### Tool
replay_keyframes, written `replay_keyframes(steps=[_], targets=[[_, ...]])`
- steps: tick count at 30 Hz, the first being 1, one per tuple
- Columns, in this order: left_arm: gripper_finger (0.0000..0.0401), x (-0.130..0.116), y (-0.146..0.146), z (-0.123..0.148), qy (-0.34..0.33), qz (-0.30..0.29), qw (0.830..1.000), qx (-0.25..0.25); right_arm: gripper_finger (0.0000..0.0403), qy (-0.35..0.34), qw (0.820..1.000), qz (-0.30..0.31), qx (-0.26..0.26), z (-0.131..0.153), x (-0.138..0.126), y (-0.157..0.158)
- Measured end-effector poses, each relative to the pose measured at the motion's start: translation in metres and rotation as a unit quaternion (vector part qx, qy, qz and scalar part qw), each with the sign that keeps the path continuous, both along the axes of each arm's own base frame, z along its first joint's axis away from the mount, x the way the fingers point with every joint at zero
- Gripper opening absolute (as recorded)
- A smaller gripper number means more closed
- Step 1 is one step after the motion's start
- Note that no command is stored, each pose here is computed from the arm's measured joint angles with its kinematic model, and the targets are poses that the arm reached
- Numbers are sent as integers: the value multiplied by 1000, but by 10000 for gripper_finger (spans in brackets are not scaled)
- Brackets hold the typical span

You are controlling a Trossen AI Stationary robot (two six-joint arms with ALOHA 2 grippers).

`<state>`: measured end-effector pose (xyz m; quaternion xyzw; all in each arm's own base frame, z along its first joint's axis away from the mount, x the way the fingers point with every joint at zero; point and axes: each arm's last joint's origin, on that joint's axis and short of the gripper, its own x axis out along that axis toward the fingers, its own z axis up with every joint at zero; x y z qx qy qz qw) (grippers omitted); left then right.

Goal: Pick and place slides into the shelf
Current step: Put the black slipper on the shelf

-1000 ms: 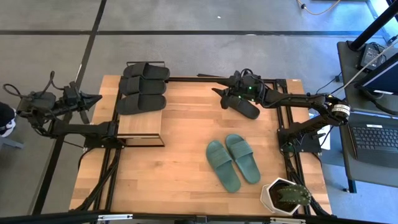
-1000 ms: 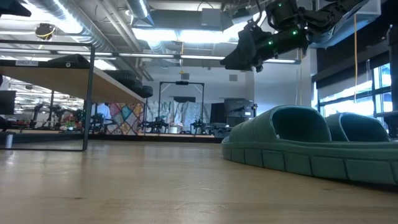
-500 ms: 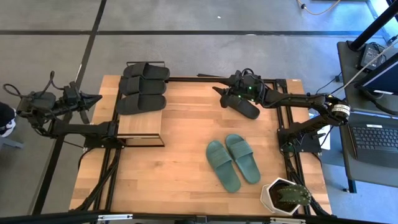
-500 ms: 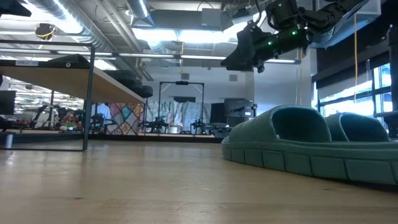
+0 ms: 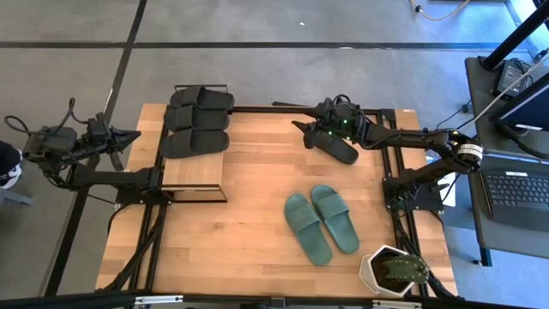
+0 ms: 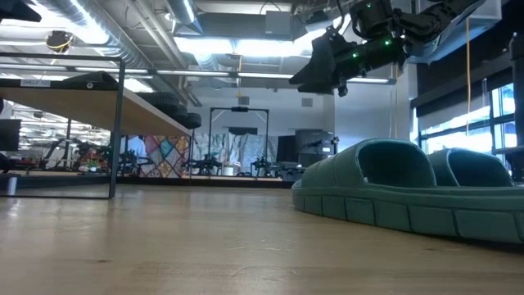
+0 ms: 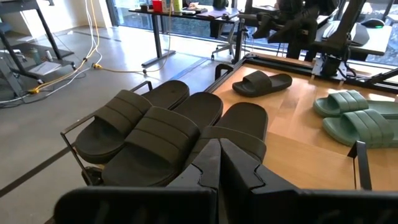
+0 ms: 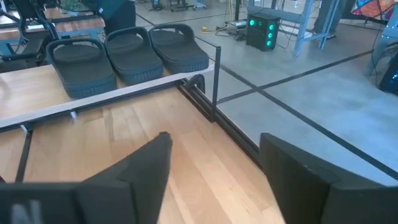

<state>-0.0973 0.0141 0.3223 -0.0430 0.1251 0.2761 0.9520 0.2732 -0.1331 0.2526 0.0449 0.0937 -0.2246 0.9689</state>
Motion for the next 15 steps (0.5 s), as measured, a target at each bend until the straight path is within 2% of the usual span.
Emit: replay_keyframes(steps=[7,12,15], targets=[[0,0,0,0,0,0,1000,1,317,-7,1000,0,-2,1,0,0],[0,0,0,0,1,0,1000,1,325,-16,1000,-5,4,3,0,0],[0,0,0,0,1,0,1000,1,325,-20,1000,-4,1,13,4,-1]])
